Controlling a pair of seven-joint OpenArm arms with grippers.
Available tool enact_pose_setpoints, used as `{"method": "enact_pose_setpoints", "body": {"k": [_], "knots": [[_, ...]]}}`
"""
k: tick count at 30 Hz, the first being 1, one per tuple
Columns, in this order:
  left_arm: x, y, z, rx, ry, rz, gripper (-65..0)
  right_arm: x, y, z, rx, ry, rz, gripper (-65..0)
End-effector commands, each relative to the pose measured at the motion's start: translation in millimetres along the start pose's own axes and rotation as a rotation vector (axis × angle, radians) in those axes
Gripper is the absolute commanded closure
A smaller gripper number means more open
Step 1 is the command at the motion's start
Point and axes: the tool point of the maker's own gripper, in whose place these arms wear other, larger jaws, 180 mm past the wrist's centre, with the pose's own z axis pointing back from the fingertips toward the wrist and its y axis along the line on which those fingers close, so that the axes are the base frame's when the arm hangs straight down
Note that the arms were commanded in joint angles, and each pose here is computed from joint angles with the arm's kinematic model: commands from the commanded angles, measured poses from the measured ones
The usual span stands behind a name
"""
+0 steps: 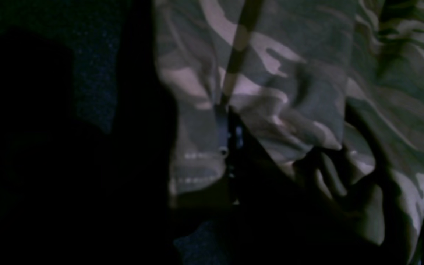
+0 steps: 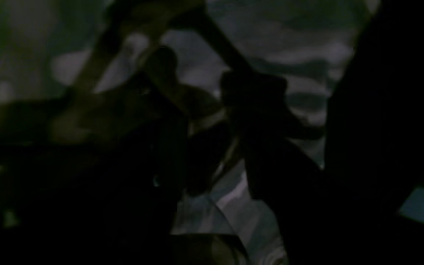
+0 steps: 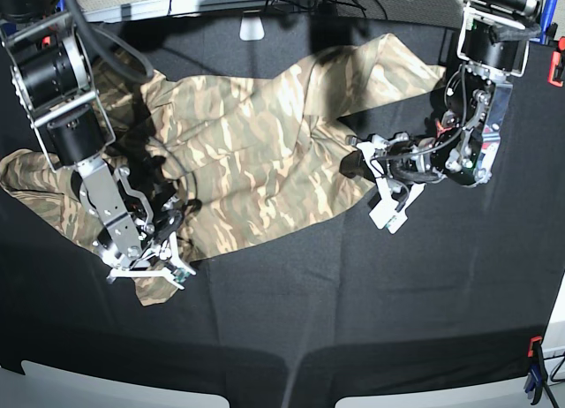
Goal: Layout the t-shirt on the table in an organized manner, then fold the t-shirt properly
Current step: 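Lower the right gripper onto the shirt hem and grasp it, then lift the shirt with both grippers and shake it out flat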
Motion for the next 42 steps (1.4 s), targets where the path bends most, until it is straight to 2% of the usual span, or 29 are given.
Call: {"method": "enact_pose_setpoints", "body": {"k": [1,10,19,22,27,32,36,42], "knots": [[13,0,4,-0.002,-0.027,-0.021,0.0,0,-24,8,-0.058,0.005,-0.011,-20.1],[12,0,4,-0.001,-0.026,-0.021,0.0,1,-25,8,-0.063,0.004,-0.017,0.0],[13,0,4,-0.001,-0.03,-0.022,0.0,0,-51,14,-0.185,0.021,-0.037,0.0],[21,7,5,0.033,-0.062,-0.05,0.0,3,-59,17,-0.219,0.014,-0.064,0.0],[50,18,12,0.091,-0.094,-0.123,0.0,10,-90,30,-0.332,-0.017,-0.175,0.0],[97,21,25,0.118,-0.168,-0.185,0.0,23,-134,55,-0.47,-0.07,-0.291,0.0],[131,37,38,0.236,-0.231,-0.3,0.0,36,-166,79,-0.545,-0.117,-0.351,0.0],[171,62,61,0.431,-0.303,-0.412,0.0,63,-204,114,-0.573,-0.212,-0.42,0.0]]}}
